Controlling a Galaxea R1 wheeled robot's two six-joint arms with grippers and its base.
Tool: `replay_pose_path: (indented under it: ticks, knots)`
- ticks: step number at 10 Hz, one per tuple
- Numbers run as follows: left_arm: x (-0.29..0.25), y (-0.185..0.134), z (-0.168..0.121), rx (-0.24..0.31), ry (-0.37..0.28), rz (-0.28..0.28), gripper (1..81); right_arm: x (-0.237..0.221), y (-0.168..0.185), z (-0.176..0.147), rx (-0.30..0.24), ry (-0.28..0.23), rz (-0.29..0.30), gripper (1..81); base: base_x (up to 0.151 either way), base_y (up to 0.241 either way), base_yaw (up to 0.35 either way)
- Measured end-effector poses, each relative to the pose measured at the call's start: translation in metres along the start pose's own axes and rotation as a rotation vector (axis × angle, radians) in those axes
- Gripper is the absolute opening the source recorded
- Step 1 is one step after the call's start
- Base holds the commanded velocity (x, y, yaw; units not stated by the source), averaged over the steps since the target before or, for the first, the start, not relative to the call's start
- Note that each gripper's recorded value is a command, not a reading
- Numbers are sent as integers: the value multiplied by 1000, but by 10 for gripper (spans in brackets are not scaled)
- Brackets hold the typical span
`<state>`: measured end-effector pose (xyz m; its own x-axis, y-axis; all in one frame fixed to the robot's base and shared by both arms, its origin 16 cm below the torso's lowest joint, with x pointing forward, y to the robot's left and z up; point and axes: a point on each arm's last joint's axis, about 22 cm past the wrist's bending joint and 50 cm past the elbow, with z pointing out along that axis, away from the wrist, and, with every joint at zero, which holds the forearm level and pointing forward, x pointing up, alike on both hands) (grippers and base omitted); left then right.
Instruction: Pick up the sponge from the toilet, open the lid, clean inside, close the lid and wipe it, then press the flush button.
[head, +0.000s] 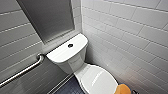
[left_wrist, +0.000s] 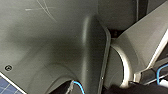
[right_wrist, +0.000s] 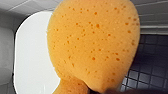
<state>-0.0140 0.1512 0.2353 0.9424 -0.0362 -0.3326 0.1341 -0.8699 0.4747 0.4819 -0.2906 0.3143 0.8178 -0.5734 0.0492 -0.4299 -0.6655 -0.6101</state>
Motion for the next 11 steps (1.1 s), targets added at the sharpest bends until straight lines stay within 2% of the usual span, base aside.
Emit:
replay_pose_path:
  ticks: [2,3,4,6,8,9,11]
  knots:
    - [0,-5,-3,5,0,0,811,-36,43,-27,-58,-16,36,10,0,0,0]
    - [-1,-5,-3,5,-1,0,811,-65,66,-47,-93,-55,63,10,0,0,0]
    - [0,-3,-3,1,0,0,811,-86,70,-65,-96,-77,87,10,0,0,0]
    - [0,-3,-3,0,0,0,811,-87,33,-88,-23,-44,116,10,0,0,0]
    - [0,1,-2,-7,2,1,811,-88,15,-130,6,-31,123,10,0,0,0]
    - [0,1,-2,-7,2,2,811,-83,4,-146,23,-21,115,10,0,0,0]
    - [1,2,-2,-9,3,2,811,-69,-40,-149,110,-10,80,10,0,0,0]
